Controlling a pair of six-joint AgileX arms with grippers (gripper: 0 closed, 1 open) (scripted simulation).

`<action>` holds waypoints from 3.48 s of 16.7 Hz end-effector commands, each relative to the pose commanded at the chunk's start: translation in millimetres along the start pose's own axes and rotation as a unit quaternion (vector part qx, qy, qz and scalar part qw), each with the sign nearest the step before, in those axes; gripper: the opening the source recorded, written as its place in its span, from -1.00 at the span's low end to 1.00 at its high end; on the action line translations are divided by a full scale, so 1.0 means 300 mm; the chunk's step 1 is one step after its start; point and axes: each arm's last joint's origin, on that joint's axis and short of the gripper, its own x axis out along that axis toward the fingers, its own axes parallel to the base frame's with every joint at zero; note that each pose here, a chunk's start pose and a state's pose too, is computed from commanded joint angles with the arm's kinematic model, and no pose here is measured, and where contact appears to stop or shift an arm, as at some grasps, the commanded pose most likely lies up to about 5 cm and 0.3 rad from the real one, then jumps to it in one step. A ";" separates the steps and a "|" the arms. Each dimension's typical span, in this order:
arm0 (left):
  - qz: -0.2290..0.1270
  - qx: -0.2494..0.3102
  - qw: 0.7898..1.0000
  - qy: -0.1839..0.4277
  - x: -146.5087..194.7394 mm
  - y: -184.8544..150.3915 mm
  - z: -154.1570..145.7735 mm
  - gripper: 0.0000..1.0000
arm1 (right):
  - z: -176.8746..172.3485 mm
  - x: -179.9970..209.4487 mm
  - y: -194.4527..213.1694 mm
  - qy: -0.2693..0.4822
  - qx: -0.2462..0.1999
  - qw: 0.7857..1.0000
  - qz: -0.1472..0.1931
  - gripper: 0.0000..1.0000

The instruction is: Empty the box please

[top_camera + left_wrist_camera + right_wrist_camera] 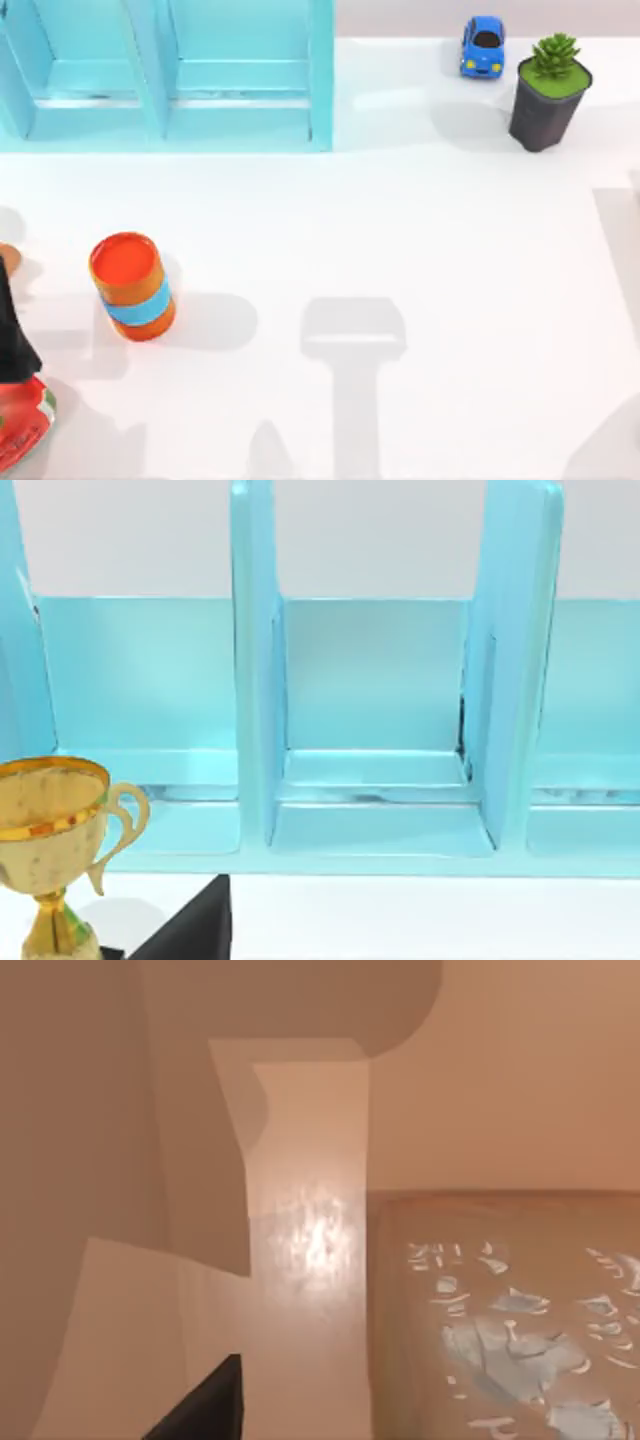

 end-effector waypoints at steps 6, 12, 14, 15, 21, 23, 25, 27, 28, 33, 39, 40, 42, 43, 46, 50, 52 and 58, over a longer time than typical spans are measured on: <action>0.000 0.000 1.000 0.000 0.000 0.000 0.000 1.00 | 0.000 0.000 0.000 0.000 0.000 1.000 0.000 -0.21; 0.000 0.000 1.000 0.000 0.000 0.000 0.000 1.00 | 0.000 0.000 0.000 0.000 0.000 1.000 0.000 -1.00; 0.000 0.000 1.000 0.000 0.000 0.000 0.000 1.00 | 0.000 0.000 0.000 0.000 0.000 1.000 0.000 -1.00; 0.000 0.000 1.000 0.000 0.000 0.000 0.000 1.00 | 0.000 0.000 0.000 0.000 0.000 1.000 0.000 -1.00; 0.000 0.000 1.000 0.000 0.000 0.000 0.000 1.00 | 0.001 -0.004 0.000 -0.001 0.000 1.000 -0.001 -1.00; 0.000 0.000 1.000 0.000 0.000 0.000 0.000 1.00 | 0.009 -0.032 -0.006 -0.001 0.000 1.000 -0.001 -1.00; 0.000 0.000 1.000 0.000 0.000 0.000 0.000 1.00 | 0.021 -0.092 -0.013 -0.001 -0.001 1.000 -0.001 -1.00; 0.000 0.000 1.000 0.000 0.000 0.000 0.000 1.00 | 0.026 -0.171 -0.018 0.003 -0.002 1.000 0.002 -1.00; 0.000 0.000 1.000 0.000 0.000 0.000 0.000 1.00 | 0.028 -0.215 -0.019 0.001 -0.001 1.000 0.001 -1.00; 0.000 0.000 1.000 0.000 0.000 0.000 0.000 1.00 | 0.006 -0.410 -0.007 0.001 0.000 1.000 0.000 -1.00; 0.000 0.000 1.000 0.000 0.000 0.000 0.000 1.00 | 0.006 -0.429 -0.001 0.001 0.000 1.000 0.001 -1.00; 0.000 0.000 1.000 0.000 0.000 0.000 0.000 1.00 | 0.017 -0.427 0.005 0.002 0.000 1.000 0.001 -1.00; 0.000 0.000 1.000 0.000 0.000 0.000 0.000 1.00 | 0.068 -0.416 0.039 0.005 -0.001 1.000 0.003 -1.00; 0.000 0.000 1.000 0.000 0.000 0.000 0.000 1.00 | 0.106 -0.408 0.071 0.008 -0.001 1.000 0.004 -1.00; 0.000 0.000 1.000 0.000 0.000 0.000 0.000 1.00 | 0.248 -0.370 0.239 0.015 -0.001 1.000 0.005 -1.00; 0.000 0.000 1.000 0.000 0.000 0.000 0.000 1.00 | 0.395 -0.297 0.642 0.019 -0.001 1.000 0.000 -1.00; 0.000 0.000 1.000 0.000 0.000 0.000 0.000 1.00 | 0.405 -0.256 0.881 0.017 0.000 1.000 -0.002 -1.00; 0.000 0.000 1.000 0.000 0.000 0.000 0.000 1.00 | 0.260 -0.162 1.401 0.003 0.000 1.000 0.001 -1.00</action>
